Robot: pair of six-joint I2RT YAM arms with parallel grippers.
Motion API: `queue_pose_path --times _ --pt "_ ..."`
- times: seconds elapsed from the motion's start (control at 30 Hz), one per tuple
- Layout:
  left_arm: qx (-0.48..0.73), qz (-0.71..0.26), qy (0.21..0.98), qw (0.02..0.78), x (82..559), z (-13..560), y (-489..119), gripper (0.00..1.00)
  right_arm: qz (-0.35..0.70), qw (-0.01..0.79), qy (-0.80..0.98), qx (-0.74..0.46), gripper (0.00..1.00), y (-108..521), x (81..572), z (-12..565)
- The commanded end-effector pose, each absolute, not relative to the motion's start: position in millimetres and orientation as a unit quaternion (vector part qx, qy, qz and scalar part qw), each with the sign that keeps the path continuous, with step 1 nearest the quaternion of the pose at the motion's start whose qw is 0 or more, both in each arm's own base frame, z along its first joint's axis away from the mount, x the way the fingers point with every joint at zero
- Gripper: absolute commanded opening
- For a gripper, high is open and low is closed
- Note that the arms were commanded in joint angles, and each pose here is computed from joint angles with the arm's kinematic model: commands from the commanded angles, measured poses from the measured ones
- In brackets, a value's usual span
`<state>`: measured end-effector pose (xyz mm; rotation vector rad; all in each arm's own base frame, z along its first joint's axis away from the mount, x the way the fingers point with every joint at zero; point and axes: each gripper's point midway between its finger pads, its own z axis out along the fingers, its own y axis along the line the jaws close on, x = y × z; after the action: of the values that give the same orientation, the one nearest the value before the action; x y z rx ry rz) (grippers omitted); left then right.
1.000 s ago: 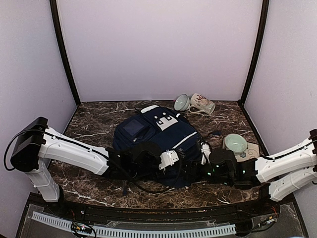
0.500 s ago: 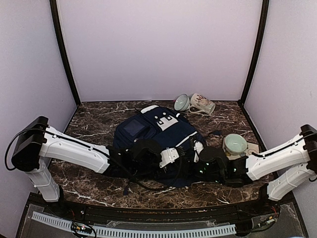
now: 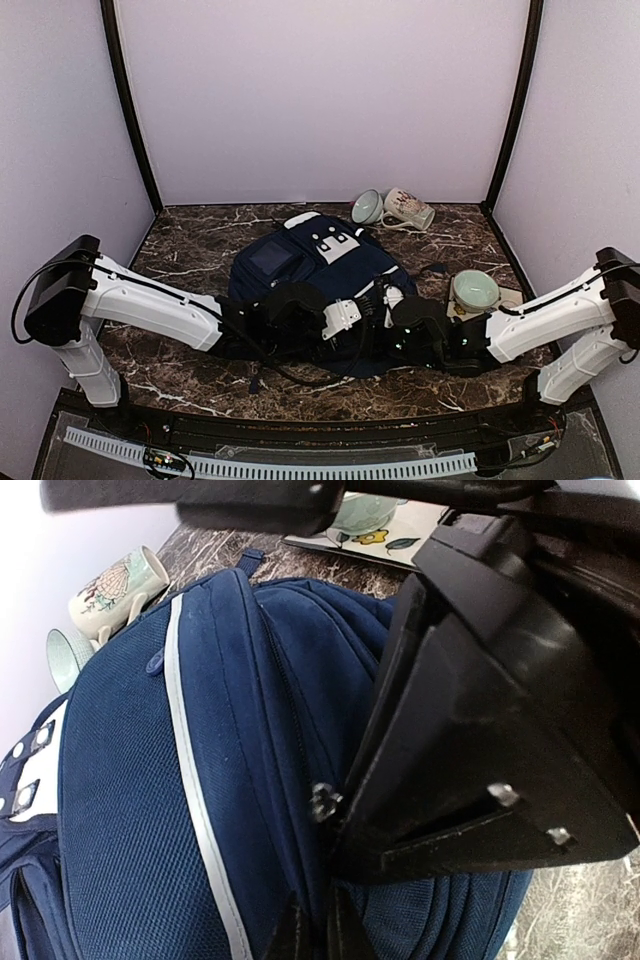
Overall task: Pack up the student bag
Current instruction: Grab the upper front pocket of the student bag, then zip the upper front pocket of the student bag.
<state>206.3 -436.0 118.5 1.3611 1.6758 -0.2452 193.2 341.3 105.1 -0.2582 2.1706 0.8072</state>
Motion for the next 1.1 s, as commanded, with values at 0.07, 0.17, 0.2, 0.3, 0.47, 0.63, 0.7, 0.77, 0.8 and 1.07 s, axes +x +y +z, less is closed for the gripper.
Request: queue_pose_path --times 0.07,0.17,0.2,0.3,0.47,0.63,0.7,0.77,0.8,1.07 --pt "0.525 -0.156 0.655 0.521 203.0 155.0 -458.9 0.0 0.323 0.391 0.853 -0.12 0.0 356.7 196.3 110.1" --pt "0.52 -0.149 0.659 0.522 204.3 148.4 -452.4 0.0 0.332 0.389 0.852 -0.111 0.0 348.7 200.0 111.2" --pt "0.517 -0.145 0.662 0.523 205.1 146.2 -449.6 0.0 0.334 0.39 0.851 -0.108 0.0 345.2 202.0 112.6" --pt "0.509 -0.138 0.669 0.523 206.2 141.5 -440.7 0.0 0.329 0.396 0.851 -0.101 0.0 333.0 206.2 117.7" --pt "0.498 -0.132 0.675 0.528 205.7 141.3 -425.9 0.0 0.304 0.41 0.856 -0.079 0.0 306.5 218.6 122.1" --pt "0.489 -0.124 0.679 0.533 205.6 140.0 -412.3 0.0 0.289 0.42 0.859 -0.058 0.0 281.2 231.6 122.5" --pt "0.487 -0.124 0.681 0.533 204.7 140.1 -408.8 0.0 0.282 0.424 0.859 -0.055 0.0 275.4 235.8 125.0" --pt "0.484 -0.125 0.681 0.535 204.0 141.0 -405.6 0.0 0.276 0.429 0.858 -0.054 0.0 271.4 239.3 128.1" --pt "0.483 -0.125 0.682 0.535 203.8 141.5 -403.5 0.0 0.272 0.431 0.859 -0.054 0.0 269.5 240.8 129.1" --pt "0.475 -0.122 0.687 0.536 200.7 140.4 -387.3 0.0 0.237 0.441 0.864 -0.052 0.0 257.8 254.6 130.3"
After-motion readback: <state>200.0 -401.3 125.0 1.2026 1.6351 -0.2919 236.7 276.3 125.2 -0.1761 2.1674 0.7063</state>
